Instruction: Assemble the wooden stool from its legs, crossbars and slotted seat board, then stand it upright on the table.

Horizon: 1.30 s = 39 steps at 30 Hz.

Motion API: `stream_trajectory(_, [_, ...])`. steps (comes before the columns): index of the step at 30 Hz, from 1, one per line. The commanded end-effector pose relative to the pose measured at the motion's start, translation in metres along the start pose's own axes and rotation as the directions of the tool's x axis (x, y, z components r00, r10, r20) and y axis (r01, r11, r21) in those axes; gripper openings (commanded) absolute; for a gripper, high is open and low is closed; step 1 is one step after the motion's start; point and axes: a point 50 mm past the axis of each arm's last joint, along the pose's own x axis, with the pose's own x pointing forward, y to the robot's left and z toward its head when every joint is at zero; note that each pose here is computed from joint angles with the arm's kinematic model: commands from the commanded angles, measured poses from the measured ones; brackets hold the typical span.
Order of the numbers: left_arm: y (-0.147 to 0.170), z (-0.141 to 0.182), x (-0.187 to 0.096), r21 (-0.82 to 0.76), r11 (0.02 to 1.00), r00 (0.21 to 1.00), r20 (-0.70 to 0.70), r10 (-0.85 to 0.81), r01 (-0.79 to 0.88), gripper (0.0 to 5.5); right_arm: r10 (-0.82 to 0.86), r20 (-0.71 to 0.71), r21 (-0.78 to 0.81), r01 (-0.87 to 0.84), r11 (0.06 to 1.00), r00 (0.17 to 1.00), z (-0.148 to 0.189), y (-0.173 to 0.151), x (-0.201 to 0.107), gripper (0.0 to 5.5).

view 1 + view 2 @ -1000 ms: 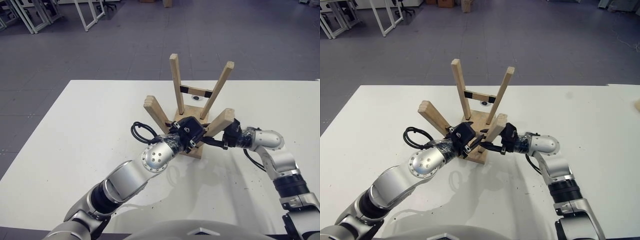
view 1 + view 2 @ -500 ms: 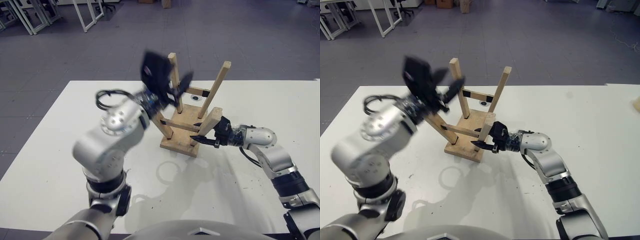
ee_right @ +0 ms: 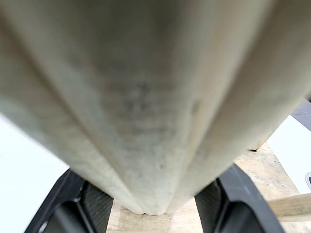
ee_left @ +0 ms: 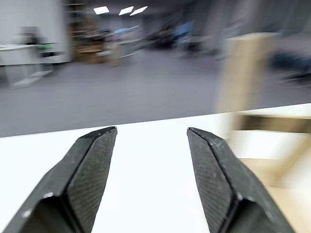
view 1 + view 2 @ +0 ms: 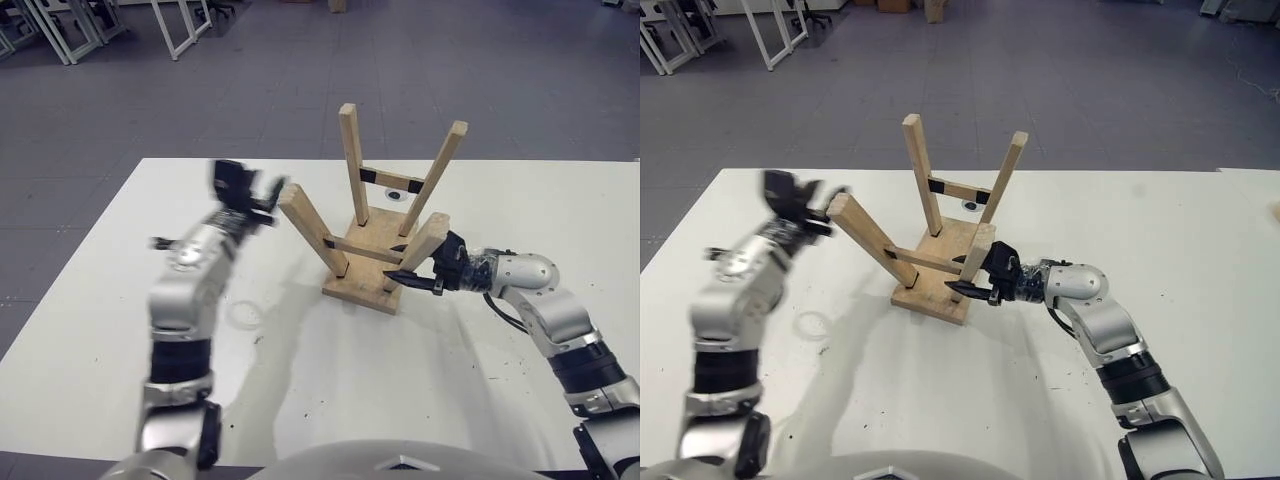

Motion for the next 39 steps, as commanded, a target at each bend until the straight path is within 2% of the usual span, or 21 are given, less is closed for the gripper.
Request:
stream_trajectory(1, [-0.095,-0.002,-0.013,-0.108,0.895,0.901,0.083,-0.425,0.432,2.68,0.090,-0.331,0.217,-0.017,0.976,0.939,-0.063,0.027,-0.015,2.03])
stream_trajectory(3, [-0.106,-0.013,-0.023,-0.112,0.877,0.883,0.024,-0.468,0.468,2.68,0.089,-0.329,0.223,-0.014,0.975,0.940,-0.064,0.027,-0.016,2.03])
stream_trajectory(4, [-0.101,-0.022,-0.027,-0.106,0.882,0.885,-0.032,-0.465,0.459,2.68,0.096,-0.314,0.223,-0.026,0.975,0.945,-0.063,0.027,-0.015,2.03])
stream_trajectory(6, [-0.076,-0.044,-0.034,-0.076,0.924,0.913,-0.146,-0.381,0.374,2.68,0.125,-0.251,0.235,-0.065,0.970,0.960,-0.059,0.028,-0.014,2.03])
stream_trajectory(8, [-0.038,-0.063,-0.042,0.007,0.973,0.945,-0.239,-0.224,0.232,2.68,0.173,-0.193,0.260,-0.119,0.958,0.966,-0.058,0.034,-0.014,2.03])
stream_trajectory(10, [-0.006,-0.072,-0.051,0.098,0.987,0.950,-0.298,-0.091,0.126,2.68,0.206,-0.217,0.253,-0.149,0.956,0.954,-0.067,0.040,-0.015,2.03])
stream_trajectory(12, [0.008,-0.075,-0.055,0.135,0.987,0.946,-0.321,-0.040,0.088,2.68,0.201,-0.235,0.220,-0.150,0.964,0.951,-0.070,0.043,-0.014,2.03])
stream_trajectory(18, [0.001,-0.080,-0.057,0.101,0.992,0.948,-0.315,-0.034,0.069,2.68,0.066,-0.089,0.119,-0.055,0.991,0.994,-0.027,0.017,0.004,2.03])
stream_trajectory(19, [-0.001,-0.081,-0.056,0.098,0.993,0.949,-0.314,-0.034,0.068,2.66,0.065,-0.084,0.119,-0.054,0.991,0.994,-0.023,0.015,0.004,2.41])
stream_trajectory(22, [-0.004,-0.084,-0.057,0.096,0.994,0.949,-0.314,-0.021,0.053,2.66,0.027,-0.058,0.073,-0.022,0.997,0.998,-0.011,0.008,0.006,2.98])
stream_trajectory(26, [-0.005,-0.088,-0.062,0.111,0.993,0.941,-0.337,-0.005,0.045,2.66,-0.065,-0.012,-0.013,0.065,0.998,0.998,0.004,-0.005,0.001,3.55])
stream_trajectory(29, [0.000,-0.093,-0.070,0.135,0.990,0.923,-0.385,0.017,0.038,2.66,-0.061,-0.045,-0.088,0.057,0.994,0.997,0.007,-0.002,-0.019,3.55])
stream_trajectory(33, [0.011,-0.094,-0.078,0.159,0.987,0.911,-0.407,0.065,0.000,2.66,-0.025,-0.106,-0.087,0.016,0.996,0.994,0.005,0.006,-0.041,3.55])
stream_trajectory(37, [0.016,-0.092,-0.077,0.171,0.985,0.911,-0.404,0.082,-0.013,2.66,0.039,-0.172,-0.044,-0.047,0.998,0.984,-0.005,0.020,-0.048,3.55])
stream_trajectory(39, [0.016,-0.091,-0.075,0.176,0.984,0.914,-0.398,0.084,-0.014,2.66,0.005,-0.252,-0.082,-0.026,0.996,0.968,-0.013,0.015,-0.050,3.55])
